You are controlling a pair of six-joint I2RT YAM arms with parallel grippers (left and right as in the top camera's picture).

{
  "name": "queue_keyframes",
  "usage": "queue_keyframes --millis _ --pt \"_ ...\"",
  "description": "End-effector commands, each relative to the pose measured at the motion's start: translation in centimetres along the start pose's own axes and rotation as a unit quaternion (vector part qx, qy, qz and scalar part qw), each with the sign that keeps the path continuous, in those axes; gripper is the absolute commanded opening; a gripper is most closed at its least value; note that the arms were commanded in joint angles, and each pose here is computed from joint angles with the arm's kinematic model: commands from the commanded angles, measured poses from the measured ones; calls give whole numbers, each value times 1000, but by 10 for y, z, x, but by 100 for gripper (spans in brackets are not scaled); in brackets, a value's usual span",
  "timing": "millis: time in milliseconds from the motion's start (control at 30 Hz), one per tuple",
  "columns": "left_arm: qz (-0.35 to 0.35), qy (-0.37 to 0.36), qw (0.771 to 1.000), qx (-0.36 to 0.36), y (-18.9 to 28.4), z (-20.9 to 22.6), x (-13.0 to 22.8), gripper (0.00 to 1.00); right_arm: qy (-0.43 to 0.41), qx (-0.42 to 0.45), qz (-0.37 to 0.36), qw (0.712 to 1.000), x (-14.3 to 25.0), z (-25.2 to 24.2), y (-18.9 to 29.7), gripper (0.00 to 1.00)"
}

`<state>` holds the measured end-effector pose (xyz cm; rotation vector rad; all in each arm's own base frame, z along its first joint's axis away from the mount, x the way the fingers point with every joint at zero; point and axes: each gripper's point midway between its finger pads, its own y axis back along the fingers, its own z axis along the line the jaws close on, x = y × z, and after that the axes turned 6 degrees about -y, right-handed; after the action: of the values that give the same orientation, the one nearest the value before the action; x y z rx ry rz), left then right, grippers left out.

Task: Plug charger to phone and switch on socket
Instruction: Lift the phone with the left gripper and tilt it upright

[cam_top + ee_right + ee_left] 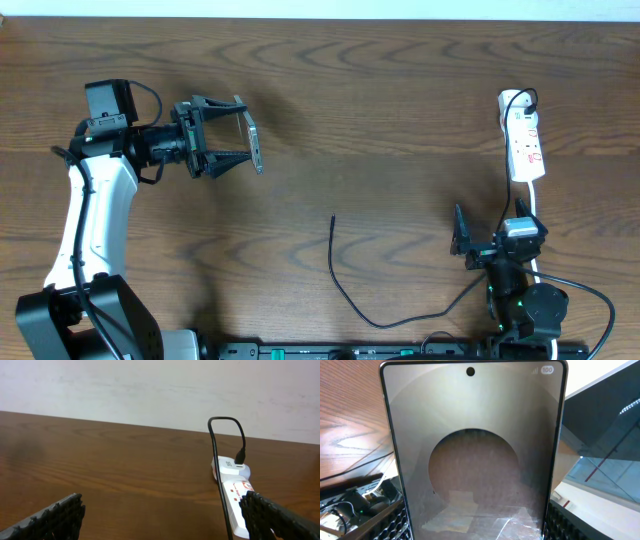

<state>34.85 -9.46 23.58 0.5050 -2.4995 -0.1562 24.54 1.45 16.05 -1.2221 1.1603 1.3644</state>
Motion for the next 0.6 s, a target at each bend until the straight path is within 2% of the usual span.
queue_keyframes --millis 0,233,567 --pt "20 -9 1000 18 4 -11 14 8 5 -1 0 1000 0 1 0 99" --pt "20 21 999 17 4 -11 14 7 13 12 -2 1000 -1 -4 0 99" --pt "20 18 999 18 4 -12 14 7 12 6 -2 1000 0 -2 0 99"
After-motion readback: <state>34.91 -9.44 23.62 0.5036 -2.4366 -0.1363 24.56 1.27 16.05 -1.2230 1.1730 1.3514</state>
